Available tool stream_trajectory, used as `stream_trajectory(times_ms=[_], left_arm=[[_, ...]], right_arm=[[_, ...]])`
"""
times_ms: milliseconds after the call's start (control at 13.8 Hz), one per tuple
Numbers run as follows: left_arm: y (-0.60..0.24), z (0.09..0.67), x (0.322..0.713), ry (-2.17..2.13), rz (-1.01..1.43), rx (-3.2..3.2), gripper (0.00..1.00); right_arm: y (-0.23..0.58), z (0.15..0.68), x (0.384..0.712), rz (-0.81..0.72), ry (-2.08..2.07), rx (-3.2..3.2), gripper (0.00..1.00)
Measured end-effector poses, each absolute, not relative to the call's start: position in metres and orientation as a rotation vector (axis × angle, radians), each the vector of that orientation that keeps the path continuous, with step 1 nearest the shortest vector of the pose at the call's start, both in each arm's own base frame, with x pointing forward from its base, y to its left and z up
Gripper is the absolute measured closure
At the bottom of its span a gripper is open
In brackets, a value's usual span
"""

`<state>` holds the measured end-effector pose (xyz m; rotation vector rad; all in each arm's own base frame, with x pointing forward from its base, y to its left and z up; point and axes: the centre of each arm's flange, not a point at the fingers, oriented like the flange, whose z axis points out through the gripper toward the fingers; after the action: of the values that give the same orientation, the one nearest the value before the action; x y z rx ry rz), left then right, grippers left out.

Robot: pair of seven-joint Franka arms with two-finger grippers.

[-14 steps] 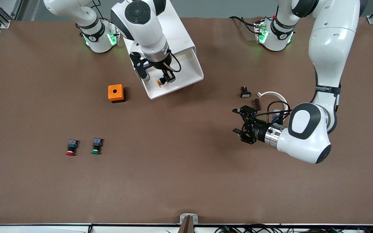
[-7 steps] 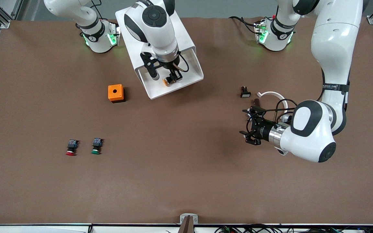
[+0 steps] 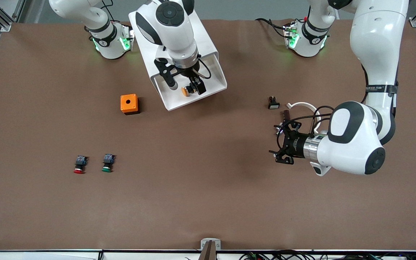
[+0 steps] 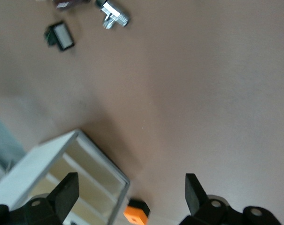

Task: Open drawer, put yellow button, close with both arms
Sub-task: 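Lower the yellow button into the open drawer and open the right gripper, then withdraw the right gripper while the left gripper moves to the drawer front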

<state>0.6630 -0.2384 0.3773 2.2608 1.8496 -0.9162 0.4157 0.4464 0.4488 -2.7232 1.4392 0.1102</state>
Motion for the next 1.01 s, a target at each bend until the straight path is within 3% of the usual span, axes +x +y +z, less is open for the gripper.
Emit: stream_trajectory(times_ms=[289,651,1013], left_arm=[[-0.307,0.395,0.644,1.470,-0.635,2.562,0.00],[-0.395,0.404,0.610,1.051,-0.433,2.721,0.00],[-0.475,0.402,0.558,0.764,-0.265,2.861,0.00]], right_arm=[[0.378,0.502,0.476,0.141,1.169,-2.896,0.00],[0.227,0.551,0.551,0.212,0.798,-3.026,0.00],[0.088,0.553,0.586,0.229,0.515,-3.048,0.00]])
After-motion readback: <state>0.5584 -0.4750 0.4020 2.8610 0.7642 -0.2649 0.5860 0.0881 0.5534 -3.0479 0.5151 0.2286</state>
